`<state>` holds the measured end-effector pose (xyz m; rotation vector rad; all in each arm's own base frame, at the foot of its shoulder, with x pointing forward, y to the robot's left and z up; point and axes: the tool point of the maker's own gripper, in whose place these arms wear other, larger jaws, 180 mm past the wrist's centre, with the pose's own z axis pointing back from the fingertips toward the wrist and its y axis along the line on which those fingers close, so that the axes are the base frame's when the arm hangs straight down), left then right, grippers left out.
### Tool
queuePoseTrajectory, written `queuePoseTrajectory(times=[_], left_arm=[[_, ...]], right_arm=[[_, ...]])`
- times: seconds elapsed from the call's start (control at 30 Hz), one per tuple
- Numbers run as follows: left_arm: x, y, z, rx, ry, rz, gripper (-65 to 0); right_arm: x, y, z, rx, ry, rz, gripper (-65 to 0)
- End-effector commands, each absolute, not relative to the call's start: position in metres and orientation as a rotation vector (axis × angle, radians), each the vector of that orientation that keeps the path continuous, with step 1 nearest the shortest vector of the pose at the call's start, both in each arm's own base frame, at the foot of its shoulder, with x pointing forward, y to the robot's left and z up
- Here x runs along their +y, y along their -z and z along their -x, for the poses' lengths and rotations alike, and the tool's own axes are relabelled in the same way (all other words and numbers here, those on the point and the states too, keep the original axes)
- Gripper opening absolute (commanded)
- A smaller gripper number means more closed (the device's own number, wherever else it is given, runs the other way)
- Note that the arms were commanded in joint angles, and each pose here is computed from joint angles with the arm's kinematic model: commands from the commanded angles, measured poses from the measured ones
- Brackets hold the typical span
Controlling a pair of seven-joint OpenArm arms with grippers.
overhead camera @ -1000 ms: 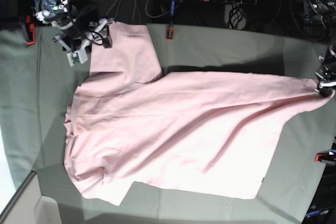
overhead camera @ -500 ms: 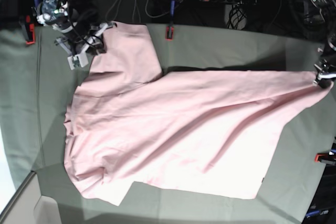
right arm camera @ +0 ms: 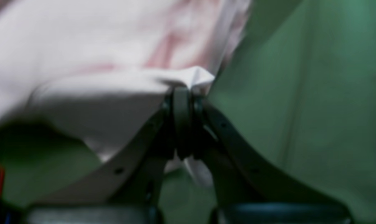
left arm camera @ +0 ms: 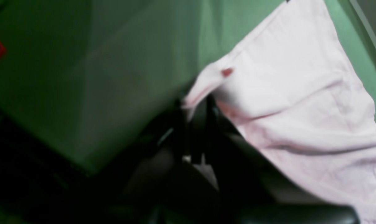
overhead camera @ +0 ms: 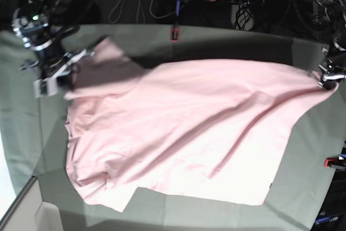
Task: Layout the t-shirt on the table in an organized manner, then fold the t-shirt properly
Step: 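Lift the shirt high with both grippers and flip it over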
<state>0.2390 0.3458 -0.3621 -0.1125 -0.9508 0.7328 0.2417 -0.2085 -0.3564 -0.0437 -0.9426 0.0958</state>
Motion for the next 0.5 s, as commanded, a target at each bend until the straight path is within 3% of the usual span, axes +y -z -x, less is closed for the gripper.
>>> queuePoseTrajectory(times=[0.0, 0.33, 0.47], left_arm=[[0.355, 0.345, -0.247, -1.01, -0.71, 0.093, -64.8], [0.346, 0.324, -0.282, -1.085, -0.682, 0.134, -64.8], [0.315, 0.306, -0.324, -1.122, -0.586, 0.205, -64.8]], right_arm=[[-0.218, 0.336, -0.251, -1.01, -0.093, 0.08, -65.0], [-0.266, 0.313, -0.265, -0.934, -0.015, 0.211, -65.0], [-0.27, 0.292, -0.287, -0.996, -0.021, 0.226, -65.0]])
